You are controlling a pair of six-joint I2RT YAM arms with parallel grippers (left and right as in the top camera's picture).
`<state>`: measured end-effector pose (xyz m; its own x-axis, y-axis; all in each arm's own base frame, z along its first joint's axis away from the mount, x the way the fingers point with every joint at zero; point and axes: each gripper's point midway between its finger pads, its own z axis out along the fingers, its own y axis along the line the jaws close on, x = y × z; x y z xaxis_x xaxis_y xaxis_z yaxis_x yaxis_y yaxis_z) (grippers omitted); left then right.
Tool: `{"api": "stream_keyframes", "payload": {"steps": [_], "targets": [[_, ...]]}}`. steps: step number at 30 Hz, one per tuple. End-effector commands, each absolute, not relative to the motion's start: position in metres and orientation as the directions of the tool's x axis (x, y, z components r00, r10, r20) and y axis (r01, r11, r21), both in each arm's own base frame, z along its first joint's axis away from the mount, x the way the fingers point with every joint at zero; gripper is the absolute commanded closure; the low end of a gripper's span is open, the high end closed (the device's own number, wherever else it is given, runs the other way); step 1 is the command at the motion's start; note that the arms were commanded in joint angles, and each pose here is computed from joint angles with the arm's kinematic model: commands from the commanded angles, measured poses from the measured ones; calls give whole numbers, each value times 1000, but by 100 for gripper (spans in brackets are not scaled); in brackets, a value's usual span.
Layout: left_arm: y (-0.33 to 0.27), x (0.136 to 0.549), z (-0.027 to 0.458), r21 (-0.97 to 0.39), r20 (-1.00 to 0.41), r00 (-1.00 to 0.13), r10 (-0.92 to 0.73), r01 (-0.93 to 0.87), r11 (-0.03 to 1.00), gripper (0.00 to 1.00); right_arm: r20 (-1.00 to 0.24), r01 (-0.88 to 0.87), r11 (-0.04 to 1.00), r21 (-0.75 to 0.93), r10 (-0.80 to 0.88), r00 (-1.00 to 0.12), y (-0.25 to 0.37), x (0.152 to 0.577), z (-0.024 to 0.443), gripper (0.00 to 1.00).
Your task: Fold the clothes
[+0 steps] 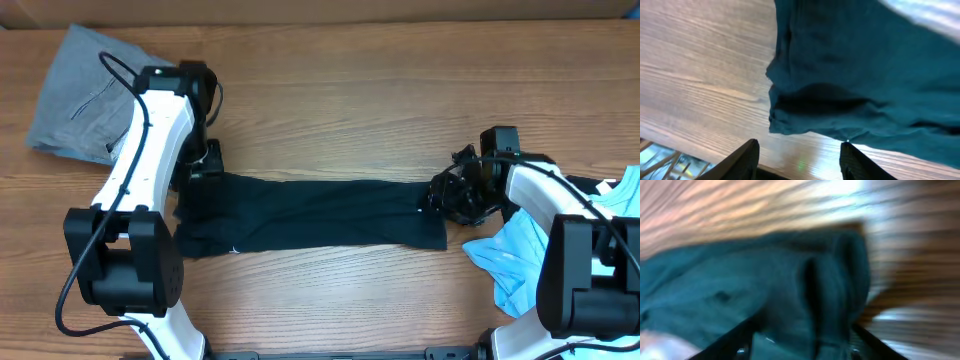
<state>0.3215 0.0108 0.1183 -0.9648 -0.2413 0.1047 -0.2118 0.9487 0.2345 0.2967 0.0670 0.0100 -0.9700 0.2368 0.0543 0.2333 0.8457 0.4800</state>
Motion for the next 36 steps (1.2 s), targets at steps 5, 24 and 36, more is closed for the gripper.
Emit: {"api": "stream_keyframes", "payload": {"steps": [5,24,36], "targets": [[7,335,133,187,60,-973,-222,-207,960,46,97,323,838,440,313,-945,54,291,8,96],[7,331,133,191,77,-973,-219,-201,961,51,-70,114,967,226,133,-989,105,306,111,96],[5,331,133,179,80,-972,-223,-206,962,50,-160,-95,958,270,-52,-986,215,300,85,74]]}}
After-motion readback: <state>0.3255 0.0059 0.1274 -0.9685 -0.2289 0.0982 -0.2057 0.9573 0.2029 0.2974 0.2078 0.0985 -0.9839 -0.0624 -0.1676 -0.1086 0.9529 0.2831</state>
